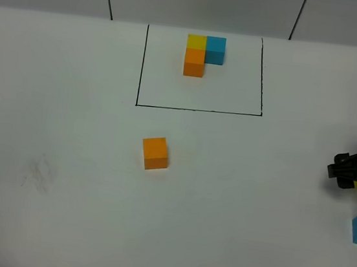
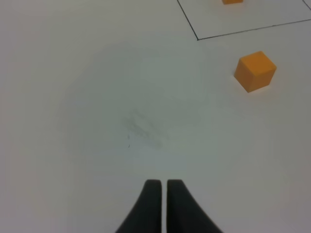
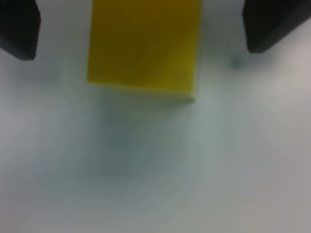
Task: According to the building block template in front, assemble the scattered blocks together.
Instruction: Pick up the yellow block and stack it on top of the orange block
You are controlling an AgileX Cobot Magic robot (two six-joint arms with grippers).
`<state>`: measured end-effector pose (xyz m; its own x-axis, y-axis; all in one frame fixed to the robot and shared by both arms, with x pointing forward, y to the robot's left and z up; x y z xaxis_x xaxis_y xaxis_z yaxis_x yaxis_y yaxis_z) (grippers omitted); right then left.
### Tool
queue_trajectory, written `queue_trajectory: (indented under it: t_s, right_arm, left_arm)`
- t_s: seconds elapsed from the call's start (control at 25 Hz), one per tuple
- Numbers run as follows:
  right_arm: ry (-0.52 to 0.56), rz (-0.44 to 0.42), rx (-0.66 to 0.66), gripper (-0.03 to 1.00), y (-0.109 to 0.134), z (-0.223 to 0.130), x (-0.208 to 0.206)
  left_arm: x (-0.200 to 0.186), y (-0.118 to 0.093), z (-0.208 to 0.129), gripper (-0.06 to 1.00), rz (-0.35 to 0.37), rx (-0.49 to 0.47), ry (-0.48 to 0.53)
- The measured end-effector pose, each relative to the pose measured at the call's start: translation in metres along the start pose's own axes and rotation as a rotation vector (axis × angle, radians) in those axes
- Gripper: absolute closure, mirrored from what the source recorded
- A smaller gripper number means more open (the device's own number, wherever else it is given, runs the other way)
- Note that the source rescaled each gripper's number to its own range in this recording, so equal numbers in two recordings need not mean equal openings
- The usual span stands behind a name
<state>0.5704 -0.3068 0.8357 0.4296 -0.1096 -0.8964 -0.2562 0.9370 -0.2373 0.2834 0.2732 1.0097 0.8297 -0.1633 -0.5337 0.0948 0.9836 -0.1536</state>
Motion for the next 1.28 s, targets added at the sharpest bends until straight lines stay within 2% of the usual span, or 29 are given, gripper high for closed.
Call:
queue_trajectory:
  t_s: [0.2,0.32,0.4,0.56,1.0,1.28]
  right_arm:
    - [-0.007,0.017,0.000,0.12,0.003,0.000,0.009]
    - [-0.014,0.026,0.001,0.16,0.005,0.001,0.013]
    - [-0.021,0.028,0.001,0.23,0.005,0.003,0.014]
    - [-0.022,0.031,0.000,0.52,0.006,0.003,0.016]
    - [-0.051,0.031,0.004,0.51,0.005,0.008,0.012]
    - [-0.163,-0.022,0.037,0.51,-0.005,0.033,-0.044]
  left_arm:
    - [0.000,0.000,0.000,0.94,0.000,0.000,0.000]
    - [0.000,0.000,0.000,0.94,0.000,0.000,0.000]
    - [0.000,0.000,0.000,0.94,0.000,0.000,0.000]
    - [0.000,0.000,0.000,0.94,0.000,0.000,0.000]
    - [0.000,0.000,0.000,0.94,0.000,0.000,0.000]
    - [0.000,0.000,0.000,0.94,0.000,0.000,0.000]
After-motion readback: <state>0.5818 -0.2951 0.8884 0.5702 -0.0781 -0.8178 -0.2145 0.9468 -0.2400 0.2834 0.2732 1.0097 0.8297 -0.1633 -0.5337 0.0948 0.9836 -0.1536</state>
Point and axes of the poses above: a point on each arm's last joint axis where the gripper is mounted, x pointing out along that axis toward the gripper, y along the wrist's bending axis when the last joint is at zero, z = x × y, the point moved 7 cm from there along x, pointing out along that axis toward the gripper, and after that the axes turned 12 degrees about -x, right-handed, at the moved point
